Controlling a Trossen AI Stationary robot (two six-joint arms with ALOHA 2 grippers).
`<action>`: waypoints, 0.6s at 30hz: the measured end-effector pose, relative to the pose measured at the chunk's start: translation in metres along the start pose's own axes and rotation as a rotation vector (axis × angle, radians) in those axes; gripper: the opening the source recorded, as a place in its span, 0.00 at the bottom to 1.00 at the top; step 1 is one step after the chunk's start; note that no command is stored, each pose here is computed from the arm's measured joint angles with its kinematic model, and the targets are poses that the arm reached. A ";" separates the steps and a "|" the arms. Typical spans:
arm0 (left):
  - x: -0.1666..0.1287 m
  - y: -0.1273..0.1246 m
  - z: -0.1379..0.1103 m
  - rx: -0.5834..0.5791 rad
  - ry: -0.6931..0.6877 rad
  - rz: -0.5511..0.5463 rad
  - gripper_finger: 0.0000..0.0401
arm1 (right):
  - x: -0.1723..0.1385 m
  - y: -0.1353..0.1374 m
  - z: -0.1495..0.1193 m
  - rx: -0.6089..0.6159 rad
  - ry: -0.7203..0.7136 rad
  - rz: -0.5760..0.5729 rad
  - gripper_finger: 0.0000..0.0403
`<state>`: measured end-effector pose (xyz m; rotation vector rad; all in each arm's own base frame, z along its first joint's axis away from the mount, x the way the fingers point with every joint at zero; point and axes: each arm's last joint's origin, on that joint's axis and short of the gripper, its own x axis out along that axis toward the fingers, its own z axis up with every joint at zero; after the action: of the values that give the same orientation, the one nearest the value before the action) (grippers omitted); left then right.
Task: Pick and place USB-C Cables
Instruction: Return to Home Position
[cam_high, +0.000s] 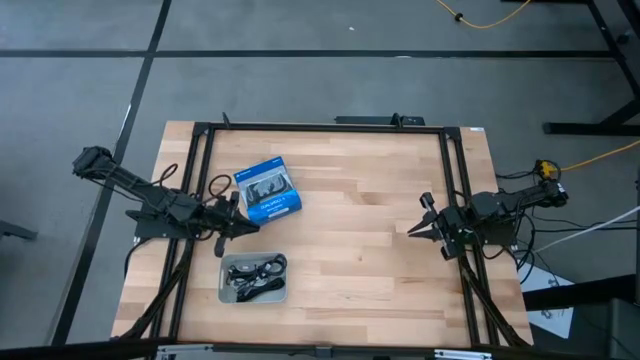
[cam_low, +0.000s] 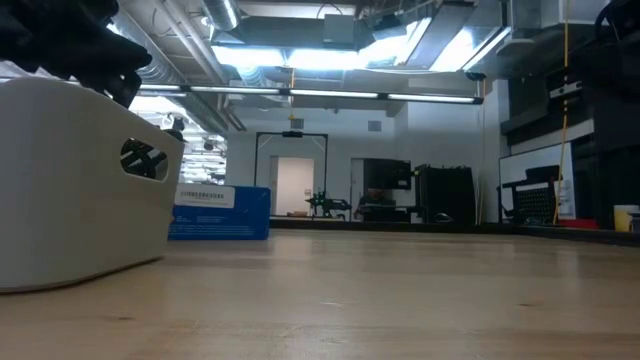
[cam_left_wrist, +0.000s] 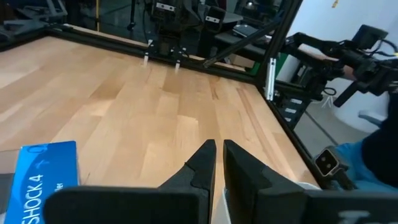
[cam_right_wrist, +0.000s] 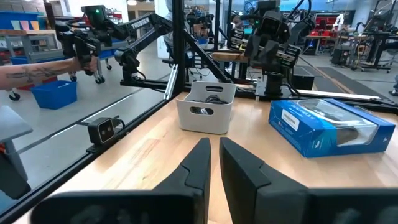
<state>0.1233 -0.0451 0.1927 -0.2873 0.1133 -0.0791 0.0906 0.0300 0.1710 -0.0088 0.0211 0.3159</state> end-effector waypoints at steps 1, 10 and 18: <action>0.000 0.000 0.000 -0.002 -0.002 -0.007 0.06 | 0.000 0.000 0.000 -0.001 0.000 0.000 0.10; 0.000 0.000 0.002 -0.009 -0.022 0.017 0.06 | 0.000 0.000 0.000 0.001 0.000 0.000 0.10; 0.000 0.001 0.001 0.016 -0.019 0.029 0.06 | 0.000 0.000 0.000 -0.001 0.000 0.000 0.10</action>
<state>0.1234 -0.0441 0.1936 -0.2699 0.0983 -0.0486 0.0906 0.0300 0.1710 -0.0093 0.0212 0.3155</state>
